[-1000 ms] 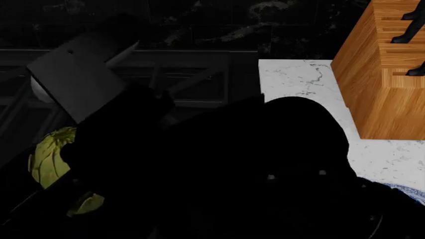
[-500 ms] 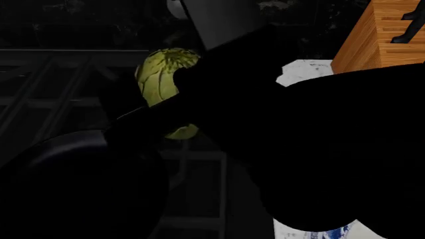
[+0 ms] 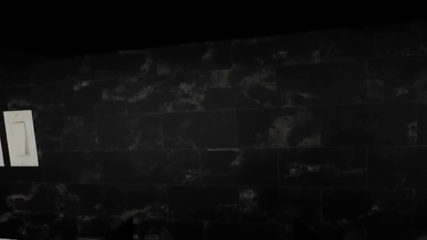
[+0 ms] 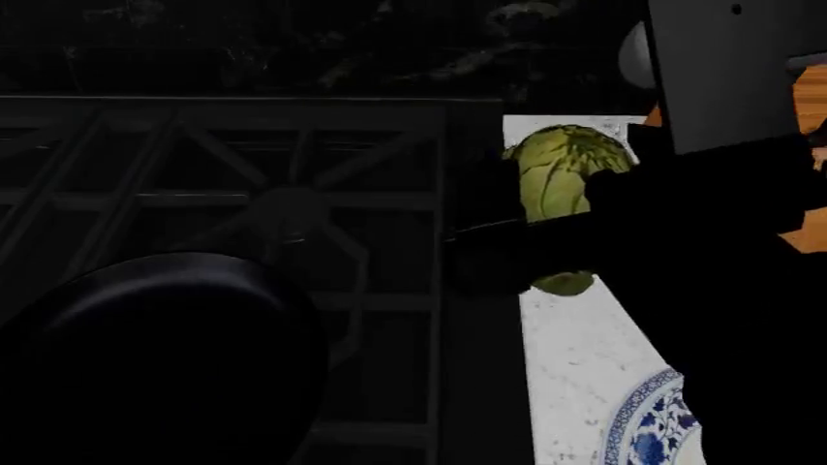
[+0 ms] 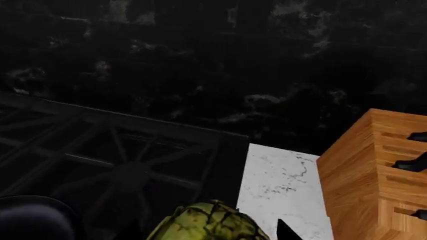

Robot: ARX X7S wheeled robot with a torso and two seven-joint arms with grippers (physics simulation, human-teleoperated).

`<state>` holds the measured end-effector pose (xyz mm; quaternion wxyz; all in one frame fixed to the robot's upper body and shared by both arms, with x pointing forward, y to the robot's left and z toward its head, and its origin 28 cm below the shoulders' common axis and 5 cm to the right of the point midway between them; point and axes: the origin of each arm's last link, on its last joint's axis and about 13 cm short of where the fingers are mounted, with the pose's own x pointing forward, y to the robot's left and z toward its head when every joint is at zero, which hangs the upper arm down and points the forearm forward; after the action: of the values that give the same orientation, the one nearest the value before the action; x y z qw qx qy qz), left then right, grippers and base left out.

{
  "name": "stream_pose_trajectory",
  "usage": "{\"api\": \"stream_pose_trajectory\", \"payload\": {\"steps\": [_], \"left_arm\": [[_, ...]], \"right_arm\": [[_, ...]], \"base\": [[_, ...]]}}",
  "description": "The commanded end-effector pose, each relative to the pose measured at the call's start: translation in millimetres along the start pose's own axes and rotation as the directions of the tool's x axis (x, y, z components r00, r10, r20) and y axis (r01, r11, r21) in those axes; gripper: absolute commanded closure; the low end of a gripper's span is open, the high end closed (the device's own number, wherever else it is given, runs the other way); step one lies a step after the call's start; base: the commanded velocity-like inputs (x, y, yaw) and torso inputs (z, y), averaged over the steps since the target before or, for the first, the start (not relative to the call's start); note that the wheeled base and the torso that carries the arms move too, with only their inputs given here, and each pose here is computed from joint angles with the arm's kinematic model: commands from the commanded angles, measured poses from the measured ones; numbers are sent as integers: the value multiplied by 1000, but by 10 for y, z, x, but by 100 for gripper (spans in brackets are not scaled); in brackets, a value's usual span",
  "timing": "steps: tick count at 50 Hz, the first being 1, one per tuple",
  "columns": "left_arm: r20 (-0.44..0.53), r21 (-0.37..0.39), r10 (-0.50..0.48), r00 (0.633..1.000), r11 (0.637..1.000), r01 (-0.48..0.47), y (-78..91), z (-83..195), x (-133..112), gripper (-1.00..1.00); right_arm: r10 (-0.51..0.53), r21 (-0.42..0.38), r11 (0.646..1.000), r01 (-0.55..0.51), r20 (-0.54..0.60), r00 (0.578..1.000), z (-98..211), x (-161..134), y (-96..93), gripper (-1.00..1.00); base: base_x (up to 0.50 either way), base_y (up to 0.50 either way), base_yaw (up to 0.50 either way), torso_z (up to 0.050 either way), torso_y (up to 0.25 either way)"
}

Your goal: Pick the artichoke from the pan and place it on the plate.

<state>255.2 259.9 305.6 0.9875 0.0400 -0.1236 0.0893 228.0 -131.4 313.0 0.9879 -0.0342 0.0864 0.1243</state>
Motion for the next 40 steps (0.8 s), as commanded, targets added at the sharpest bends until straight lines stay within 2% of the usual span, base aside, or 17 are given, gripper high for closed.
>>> {"api": "stream_pose_trajectory", "payload": {"steps": [1,4,6,8,9,11,14,18,19,20,22,26,28,30,38,40], "left_arm": [[-6,0,-14,1000,1000,14,-13,-20,108,-100],[-5,0,-16,1000,1000,16,-11,38,119,-100],[-4,0,-15,1000,1000,15,-23,-49,90,-100],[-2,2,-17,1000,1000,17,-15,50,118,-100],[-2,2,-17,1000,1000,17,-22,-22,98,-100],[-3,3,-19,1000,1000,19,-17,54,126,-100],[-5,0,-21,1000,1000,21,-29,-74,109,-100],[-7,-2,-25,1000,1000,25,-30,-100,111,-100],[-8,-5,-23,1000,1000,23,-15,-10,141,-100],[-10,-5,-22,1000,1000,22,-17,-107,115,-100],[-13,-6,-20,1000,1000,20,-12,-125,114,-100],[-17,-8,-15,1000,1000,15,3,-144,118,-100],[-20,-10,-15,1000,1000,15,15,-52,156,-100],[-22,-11,-17,1000,1000,17,4,-169,131,-100],[-23,-15,-24,999,1000,24,-4,-117,176,-100],[-24,-15,-26,999,1000,26,-13,-191,153,-100]], "right_arm": [[-105,80,991,103,32,994,-144,-116,-179,100],[-123,90,989,121,24,992,-189,-149,-203,100],[-134,98,986,132,13,991,-243,-158,-219,100],[-147,115,983,145,5,989,-305,-178,-249,100],[-154,117,981,153,3,988,-321,-186,-256,100],[-174,129,976,174,-6,985,-367,-226,-284,100],[-198,130,972,197,-12,980,-399,-286,-298,100],[-221,137,965,222,-20,975,-441,-332,-326,100],[-228,140,963,228,-21,973,-456,-347,-330,100],[-232,143,962,233,-22,972,-474,-357,-336,100],[-238,140,961,239,-27,971,-496,-363,-338,100],[-254,139,957,256,-33,967,-508,-401,-352,100],[-269,143,952,272,-39,962,-538,-442,-360,100],[-279,148,948,282,-38,959,-545,-482,-366,100],[-314,153,936,318,-48,948,-587,-600,-381,100],[-318,153,934,322,-50,947,-597,-627,-376,100]], "base": [[0,0,0,0,0],[0,0,0,0,0],[0,0,0,0,0],[0,0,0,0,0],[0,0,0,0,0],[0,0,0,0,0],[0,0,0,0,0],[0,0,0,0,0],[0,0,0,0,0],[0,0,0,0,0],[0,0,0,0,0],[0,0,0,0,0],[0,0,0,0,0],[0,0,0,0,0],[0,0,0,0,0],[0,0,0,0,0]]}}
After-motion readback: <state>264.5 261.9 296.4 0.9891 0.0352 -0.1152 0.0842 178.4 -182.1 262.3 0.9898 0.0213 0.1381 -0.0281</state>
